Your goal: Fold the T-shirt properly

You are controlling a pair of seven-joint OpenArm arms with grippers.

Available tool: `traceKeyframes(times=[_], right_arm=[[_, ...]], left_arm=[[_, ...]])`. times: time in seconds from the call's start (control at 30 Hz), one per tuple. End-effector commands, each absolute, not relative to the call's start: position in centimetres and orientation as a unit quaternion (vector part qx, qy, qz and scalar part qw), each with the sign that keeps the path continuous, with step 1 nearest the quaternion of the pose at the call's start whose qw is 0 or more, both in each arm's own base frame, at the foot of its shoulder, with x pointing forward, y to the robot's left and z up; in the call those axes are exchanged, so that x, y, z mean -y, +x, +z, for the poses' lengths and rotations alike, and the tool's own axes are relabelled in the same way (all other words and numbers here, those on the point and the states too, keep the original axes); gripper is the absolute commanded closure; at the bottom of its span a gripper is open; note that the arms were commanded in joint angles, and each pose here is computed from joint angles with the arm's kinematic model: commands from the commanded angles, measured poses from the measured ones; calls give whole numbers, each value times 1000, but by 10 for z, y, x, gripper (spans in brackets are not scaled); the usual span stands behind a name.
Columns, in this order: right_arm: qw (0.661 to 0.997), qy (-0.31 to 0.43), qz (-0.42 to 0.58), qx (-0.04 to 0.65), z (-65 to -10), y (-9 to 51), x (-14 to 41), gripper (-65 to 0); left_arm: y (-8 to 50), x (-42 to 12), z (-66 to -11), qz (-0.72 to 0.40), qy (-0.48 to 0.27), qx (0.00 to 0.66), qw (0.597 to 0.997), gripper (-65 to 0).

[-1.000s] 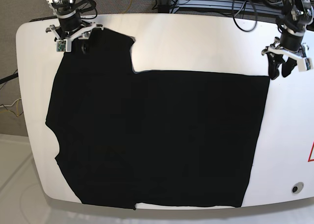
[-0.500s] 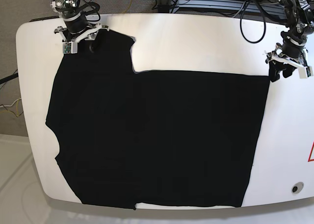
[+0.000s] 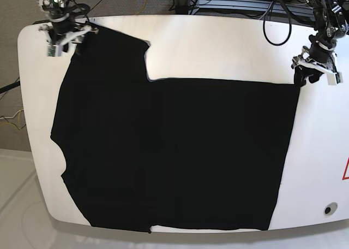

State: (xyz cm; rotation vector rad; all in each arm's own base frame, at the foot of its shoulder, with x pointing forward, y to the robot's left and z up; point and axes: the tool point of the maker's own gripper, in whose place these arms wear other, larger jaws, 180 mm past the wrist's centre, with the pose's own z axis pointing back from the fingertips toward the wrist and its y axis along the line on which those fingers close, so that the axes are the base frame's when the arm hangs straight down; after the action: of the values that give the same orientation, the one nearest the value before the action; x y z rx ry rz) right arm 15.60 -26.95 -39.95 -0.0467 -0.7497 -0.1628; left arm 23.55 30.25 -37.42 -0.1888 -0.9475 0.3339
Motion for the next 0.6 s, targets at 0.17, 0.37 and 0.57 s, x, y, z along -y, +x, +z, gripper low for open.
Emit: traceKeyframes(times=[0.17,0.37,0.57], right_arm=[[921,-27,-70,382,-389,159,271,-267],[921,-29,-78,382,-392,155,274,-270],[919,-31,-91,383,-393,152,278,-271]], left_arm=[[240,-299,-361,144,-94,470,866,-321],[234,-292,-359,143,-102,466,867,-328],[233,-290,-359,148,-107,464,867,-328]])
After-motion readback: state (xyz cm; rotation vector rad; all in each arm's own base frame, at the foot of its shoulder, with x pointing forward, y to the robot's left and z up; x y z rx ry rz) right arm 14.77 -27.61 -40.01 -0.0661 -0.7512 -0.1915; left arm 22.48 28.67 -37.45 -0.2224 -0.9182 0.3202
